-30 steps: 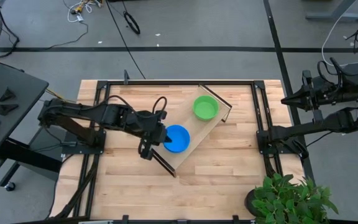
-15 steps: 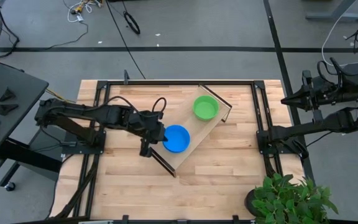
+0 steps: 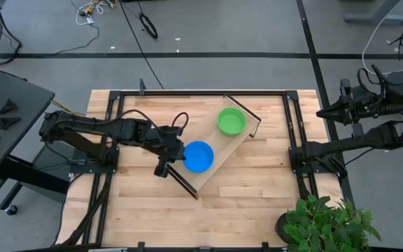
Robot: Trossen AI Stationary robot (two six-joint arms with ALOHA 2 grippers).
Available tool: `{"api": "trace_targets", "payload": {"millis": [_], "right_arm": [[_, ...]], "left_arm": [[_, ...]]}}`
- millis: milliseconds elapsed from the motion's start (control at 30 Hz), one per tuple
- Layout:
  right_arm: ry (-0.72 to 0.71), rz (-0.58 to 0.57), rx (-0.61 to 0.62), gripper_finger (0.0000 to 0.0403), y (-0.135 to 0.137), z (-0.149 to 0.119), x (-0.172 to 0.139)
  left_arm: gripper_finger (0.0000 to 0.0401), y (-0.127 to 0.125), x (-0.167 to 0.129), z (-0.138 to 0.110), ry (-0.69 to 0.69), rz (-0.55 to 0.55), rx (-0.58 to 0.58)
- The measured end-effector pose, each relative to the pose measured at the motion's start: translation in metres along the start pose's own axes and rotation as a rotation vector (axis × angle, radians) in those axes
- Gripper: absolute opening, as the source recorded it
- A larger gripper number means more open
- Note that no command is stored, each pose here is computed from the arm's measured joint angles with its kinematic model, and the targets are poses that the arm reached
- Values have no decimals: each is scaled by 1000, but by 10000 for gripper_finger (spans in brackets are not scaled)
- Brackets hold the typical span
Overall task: Pick & Place Mini bowls
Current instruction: Stack the blue bowl on top of the blue bowl on the shelf, then return to Home Position
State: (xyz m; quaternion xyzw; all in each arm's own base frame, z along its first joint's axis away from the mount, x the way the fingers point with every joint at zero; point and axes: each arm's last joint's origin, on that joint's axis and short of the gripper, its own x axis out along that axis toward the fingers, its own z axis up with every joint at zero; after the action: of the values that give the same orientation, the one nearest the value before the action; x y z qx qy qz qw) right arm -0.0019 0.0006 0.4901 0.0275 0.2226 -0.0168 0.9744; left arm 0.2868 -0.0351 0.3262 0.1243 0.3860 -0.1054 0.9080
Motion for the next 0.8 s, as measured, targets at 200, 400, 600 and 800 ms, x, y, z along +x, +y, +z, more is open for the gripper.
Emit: {"api": "trace_targets", "payload": {"millis": [200, 400, 600, 800], "right_arm": [[0, 0, 0, 23, 0, 0, 0], [0, 0, 0, 23, 0, 0, 0], [0, 0, 0, 23, 0, 0, 0], [0, 0, 0, 23, 0, 0, 0]], "left_arm": [[0, 2, 0, 1, -16, 2, -2], [0, 2, -15, 2, -57, 9, -4], [0, 2, -42, 4, -151, 29, -36], [0, 5, -70, -3, -202, 59, -54]]}}
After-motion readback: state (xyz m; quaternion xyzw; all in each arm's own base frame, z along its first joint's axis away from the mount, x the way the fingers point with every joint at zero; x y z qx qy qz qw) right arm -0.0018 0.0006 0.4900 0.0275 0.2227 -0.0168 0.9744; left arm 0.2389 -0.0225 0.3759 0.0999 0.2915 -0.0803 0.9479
